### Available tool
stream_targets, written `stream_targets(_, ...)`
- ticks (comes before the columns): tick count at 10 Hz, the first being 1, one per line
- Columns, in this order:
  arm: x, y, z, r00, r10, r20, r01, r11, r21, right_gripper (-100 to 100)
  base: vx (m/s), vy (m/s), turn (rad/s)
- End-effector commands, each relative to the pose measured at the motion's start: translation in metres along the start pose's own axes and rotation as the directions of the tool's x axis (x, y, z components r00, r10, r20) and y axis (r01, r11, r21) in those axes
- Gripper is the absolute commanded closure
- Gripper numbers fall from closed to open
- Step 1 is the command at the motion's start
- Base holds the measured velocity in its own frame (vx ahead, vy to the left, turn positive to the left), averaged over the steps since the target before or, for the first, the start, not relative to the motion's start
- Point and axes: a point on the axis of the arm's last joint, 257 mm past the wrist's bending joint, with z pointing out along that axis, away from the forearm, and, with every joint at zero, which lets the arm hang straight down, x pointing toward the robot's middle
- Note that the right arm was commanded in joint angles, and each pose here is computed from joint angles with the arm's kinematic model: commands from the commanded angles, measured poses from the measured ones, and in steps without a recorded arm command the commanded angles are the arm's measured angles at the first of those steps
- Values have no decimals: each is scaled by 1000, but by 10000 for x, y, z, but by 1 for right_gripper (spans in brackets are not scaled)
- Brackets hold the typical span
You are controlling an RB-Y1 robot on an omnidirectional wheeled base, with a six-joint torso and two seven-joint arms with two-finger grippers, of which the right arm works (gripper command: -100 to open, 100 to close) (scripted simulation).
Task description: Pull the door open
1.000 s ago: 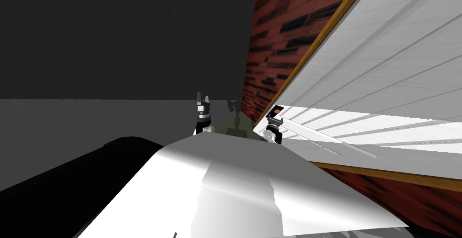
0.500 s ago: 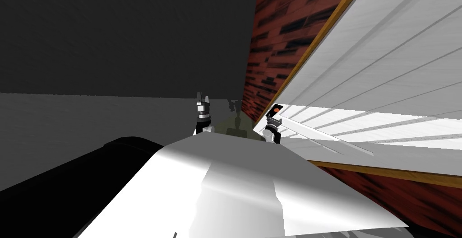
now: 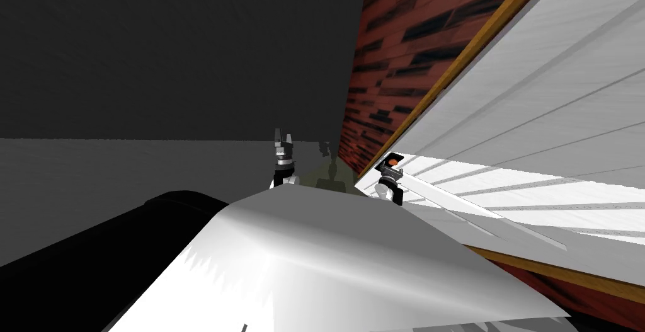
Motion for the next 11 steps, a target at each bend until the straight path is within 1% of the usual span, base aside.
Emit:
stream_targets(1,10,149,36,1000,3,0,-3,1000,-6,-100,158,-3,37)
stream_targets(2,13,211,54,1000,3,-1,-3,1000,-9,-100,119,-9,27)
stream_targets(4,30,424,116,1000,4,-3,-4,1000,-19,-100,111,-8,44)
stream_targets(5,21,351,118,1000,2,-3,-2,1000,-17,-100,56,-6,11)
stream_targets(6,21,351,118,1000,2,-3,-2,1000,-17,100,-11,-1,-18)
stream_targets(11,21,351,118,1000,2,-3,-2,1000,-17,100,-9,-1,1)
